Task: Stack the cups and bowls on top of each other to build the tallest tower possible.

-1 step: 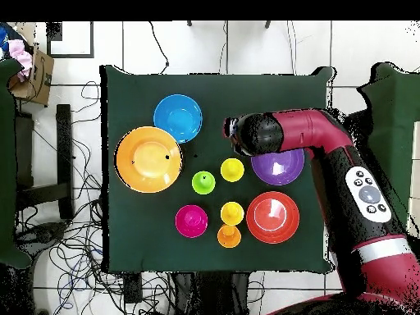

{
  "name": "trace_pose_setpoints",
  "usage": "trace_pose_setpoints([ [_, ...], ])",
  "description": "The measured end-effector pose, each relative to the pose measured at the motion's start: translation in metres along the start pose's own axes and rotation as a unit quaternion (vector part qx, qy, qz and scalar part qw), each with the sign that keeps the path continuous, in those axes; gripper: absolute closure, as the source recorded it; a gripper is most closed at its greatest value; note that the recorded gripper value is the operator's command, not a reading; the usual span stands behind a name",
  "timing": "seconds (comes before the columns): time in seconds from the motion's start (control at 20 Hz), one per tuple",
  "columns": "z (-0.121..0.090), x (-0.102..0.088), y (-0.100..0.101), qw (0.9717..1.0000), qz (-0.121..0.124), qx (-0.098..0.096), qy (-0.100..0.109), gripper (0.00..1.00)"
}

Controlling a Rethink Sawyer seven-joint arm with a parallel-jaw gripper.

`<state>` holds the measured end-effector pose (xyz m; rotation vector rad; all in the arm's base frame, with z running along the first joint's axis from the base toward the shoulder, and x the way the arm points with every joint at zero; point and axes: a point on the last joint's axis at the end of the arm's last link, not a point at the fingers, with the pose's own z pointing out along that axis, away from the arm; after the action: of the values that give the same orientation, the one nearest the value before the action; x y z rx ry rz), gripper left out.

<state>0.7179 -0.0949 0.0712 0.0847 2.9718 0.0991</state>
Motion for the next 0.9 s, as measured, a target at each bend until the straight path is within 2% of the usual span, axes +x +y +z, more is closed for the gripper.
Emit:
trace_pose_setpoints([
  [0.4,-0.02,-0.002,-0.021,0.9994,0.002,0.034,0.0,0.0],
  [0.9,-0.002,0.023,-0.041,0.9971,-0.009,0.071,0.025,0.0],
])
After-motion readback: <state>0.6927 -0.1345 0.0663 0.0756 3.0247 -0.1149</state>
